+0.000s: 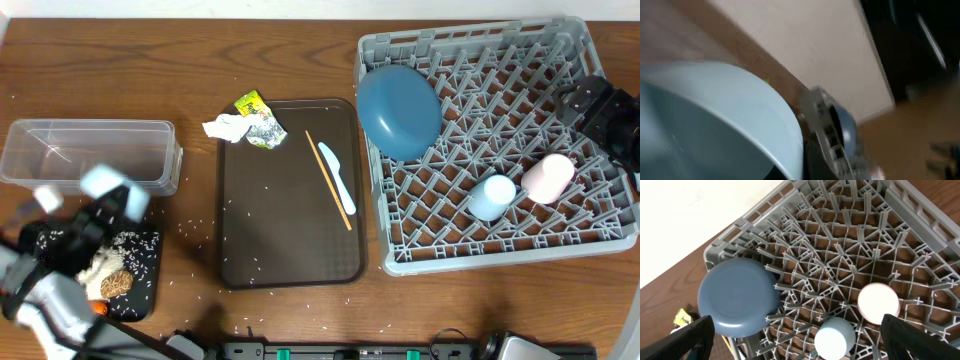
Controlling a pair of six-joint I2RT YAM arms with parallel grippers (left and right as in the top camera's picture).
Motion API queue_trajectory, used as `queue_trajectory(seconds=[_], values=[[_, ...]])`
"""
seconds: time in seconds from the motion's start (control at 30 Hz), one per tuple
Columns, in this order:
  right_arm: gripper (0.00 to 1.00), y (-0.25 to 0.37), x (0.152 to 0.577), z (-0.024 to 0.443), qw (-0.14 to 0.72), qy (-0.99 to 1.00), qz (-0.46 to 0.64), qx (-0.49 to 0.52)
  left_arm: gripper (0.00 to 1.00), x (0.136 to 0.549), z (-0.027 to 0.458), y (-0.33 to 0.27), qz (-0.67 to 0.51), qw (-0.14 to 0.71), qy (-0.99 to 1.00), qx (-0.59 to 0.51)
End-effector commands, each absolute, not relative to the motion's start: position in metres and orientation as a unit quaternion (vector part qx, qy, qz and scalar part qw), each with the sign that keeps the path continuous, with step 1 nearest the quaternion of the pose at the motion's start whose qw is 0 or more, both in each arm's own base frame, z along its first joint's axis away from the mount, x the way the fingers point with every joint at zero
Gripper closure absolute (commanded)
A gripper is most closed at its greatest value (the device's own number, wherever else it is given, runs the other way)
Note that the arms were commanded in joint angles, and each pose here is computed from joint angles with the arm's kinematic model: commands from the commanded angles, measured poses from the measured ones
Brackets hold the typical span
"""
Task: Sort waste into correct bins and load items into the dishwasher rack
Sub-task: 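Carry the light-blue bowl right over the brown tray toward the rack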
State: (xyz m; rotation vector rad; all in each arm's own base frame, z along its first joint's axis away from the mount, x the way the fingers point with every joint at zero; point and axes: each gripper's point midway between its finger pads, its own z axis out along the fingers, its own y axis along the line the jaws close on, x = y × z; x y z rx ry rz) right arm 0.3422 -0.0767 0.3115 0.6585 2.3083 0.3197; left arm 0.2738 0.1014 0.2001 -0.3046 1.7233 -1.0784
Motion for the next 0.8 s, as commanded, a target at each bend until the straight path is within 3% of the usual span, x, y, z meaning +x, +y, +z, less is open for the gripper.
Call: queue_trajectory(seconds=[0.0,0.27,0.53,0.77], values=[[0.01,-0.077,0.342,0.314,0.354,0.889,0.129,0.260,0.94,0.294,0.239,0.054,-0.499,0.484,0.717,-0.047],[0.01,-0.076,0.340,0.312,0.349,0.890,0.130,0.262,0.94,0.301,0.295,-0.110,-0.585,0.403,0.672,0.208],[0.01,-0.075,0.336,0.308,0.339,0.894,0.131,0.264,0.94,0.278,0.303,-0.223,-0.615,0.382,0.639,0.261],[0.01,-0.073,0.330,0.304,0.323,0.898,0.132,0.268,0.94,0.270,0.293,-0.284,-0.597,0.410,0.633,0.273]])
